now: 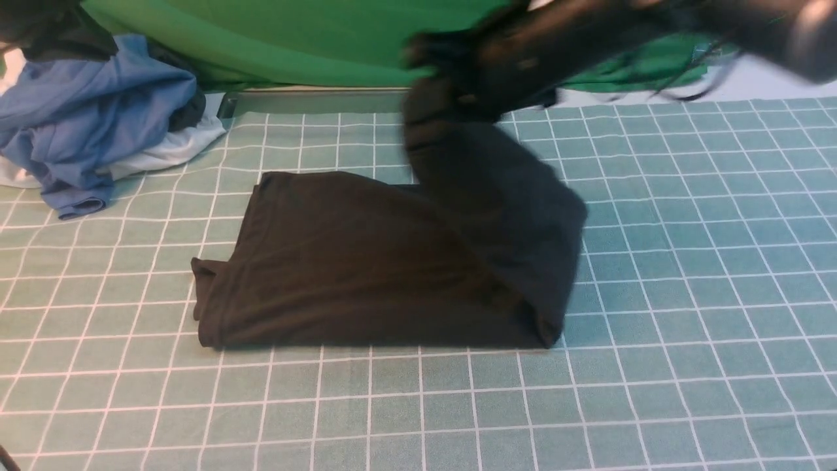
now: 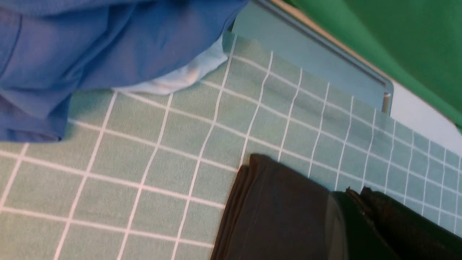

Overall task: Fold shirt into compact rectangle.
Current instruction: 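Fold the right end of the dark garment over onto its left end with the right gripper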

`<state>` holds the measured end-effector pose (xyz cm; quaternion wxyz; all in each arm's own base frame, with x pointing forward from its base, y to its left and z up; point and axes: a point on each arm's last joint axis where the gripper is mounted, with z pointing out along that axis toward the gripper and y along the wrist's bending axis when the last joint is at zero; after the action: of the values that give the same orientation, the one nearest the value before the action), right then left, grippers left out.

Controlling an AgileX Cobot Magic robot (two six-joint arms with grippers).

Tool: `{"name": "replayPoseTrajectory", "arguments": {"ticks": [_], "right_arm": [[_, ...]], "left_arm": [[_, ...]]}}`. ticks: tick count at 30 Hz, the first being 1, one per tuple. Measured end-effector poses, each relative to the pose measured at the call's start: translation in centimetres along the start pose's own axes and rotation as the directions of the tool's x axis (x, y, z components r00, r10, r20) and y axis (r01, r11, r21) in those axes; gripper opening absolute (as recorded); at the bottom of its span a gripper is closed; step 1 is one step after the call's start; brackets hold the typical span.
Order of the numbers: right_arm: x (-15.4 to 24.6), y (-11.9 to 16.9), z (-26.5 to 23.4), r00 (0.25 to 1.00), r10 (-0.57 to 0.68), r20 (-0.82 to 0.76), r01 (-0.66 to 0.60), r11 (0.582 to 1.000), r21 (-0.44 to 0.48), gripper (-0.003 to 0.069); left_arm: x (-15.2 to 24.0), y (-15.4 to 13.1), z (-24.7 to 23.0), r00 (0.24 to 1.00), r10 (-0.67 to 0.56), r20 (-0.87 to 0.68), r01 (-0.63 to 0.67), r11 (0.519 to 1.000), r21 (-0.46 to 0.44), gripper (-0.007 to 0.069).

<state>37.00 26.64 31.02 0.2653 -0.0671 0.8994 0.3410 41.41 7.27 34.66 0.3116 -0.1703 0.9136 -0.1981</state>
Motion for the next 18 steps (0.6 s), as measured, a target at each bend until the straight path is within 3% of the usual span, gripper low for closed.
{"name": "replayPoseTrajectory", "arguments": {"ticks": [5,12,18], "right_arm": [[3.7,3.7,6.0,0.997,-0.047,0.066,0.051,0.997,-0.065,0.0103],[5.7,3.9,10.0,0.991,-0.046,0.128,0.055,0.996,-0.073,0.0137],[5.9,3.9,9.2,0.997,-0.065,0.042,0.068,0.996,-0.064,0.0443]], "left_arm": [[0.2,0.1,0.1,1.000,0.005,-0.029,-0.005,1.000,-0.005,0.0015],[0.4,0.2,0.1,0.999,0.012,-0.041,-0.012,1.000,-0.010,0.0015],[0.5,0.2,0.1,0.998,0.015,-0.058,-0.016,1.000,-0.014,0.0016]]}}
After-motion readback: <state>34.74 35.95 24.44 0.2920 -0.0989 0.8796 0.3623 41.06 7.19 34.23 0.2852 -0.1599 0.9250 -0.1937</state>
